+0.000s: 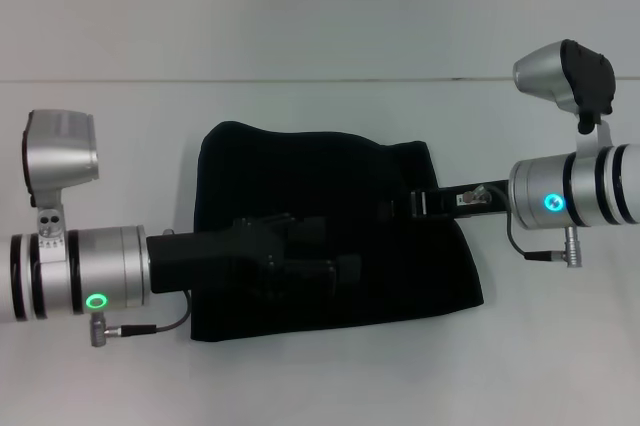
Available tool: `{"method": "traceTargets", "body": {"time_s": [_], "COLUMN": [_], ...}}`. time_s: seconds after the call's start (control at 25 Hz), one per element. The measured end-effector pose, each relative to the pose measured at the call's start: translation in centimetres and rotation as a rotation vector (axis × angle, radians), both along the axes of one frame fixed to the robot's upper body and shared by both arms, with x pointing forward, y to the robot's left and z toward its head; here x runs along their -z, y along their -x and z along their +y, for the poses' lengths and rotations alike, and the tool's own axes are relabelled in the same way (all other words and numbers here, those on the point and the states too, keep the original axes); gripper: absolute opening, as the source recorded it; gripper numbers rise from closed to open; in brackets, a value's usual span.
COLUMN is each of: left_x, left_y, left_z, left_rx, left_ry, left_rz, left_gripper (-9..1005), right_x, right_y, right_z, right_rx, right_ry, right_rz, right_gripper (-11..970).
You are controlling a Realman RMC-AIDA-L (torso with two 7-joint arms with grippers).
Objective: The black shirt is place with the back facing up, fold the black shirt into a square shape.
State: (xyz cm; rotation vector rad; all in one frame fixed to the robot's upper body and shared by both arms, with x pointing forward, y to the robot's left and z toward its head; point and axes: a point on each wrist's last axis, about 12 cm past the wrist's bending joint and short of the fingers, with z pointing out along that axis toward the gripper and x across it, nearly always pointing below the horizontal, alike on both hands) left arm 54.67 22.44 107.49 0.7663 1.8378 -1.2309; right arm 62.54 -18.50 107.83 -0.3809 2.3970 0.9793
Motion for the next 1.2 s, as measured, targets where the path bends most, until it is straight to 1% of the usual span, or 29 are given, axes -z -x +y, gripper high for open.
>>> {"method": "traceTargets", "body": {"time_s": [0.24,0.56,0.88,1.2], "left_x": [0.0,-0.2,-0.3,-0.3], "left_y": [0.1,0.0,-0.1,-0.1], "left_z": [0.0,0.1,0.3,0.4], "left_rx": [0.001,-0.005,-0.023,-0.030], "left_ry": [0.003,0.012,0.029,0.036], "left_rz": [0.008,0.026,0.039,0.049], "left_gripper": [937,935,933,930], "right_x": [-0.1,-1.4,-2.6,-3.3], "right_y": [0.2,0.0,-0.3,-0.4], "right_z": [0.2,-0.8,-2.2,-3.2], "right_rx": [-0.019,-0.035,-0.041,-0.052], "right_ry": [-0.039,-0.106,-0.105,-0.106], "right_rz": [-0.055,-0.130,-0.179,-0.185], "right_gripper": [54,50,49,50]}}
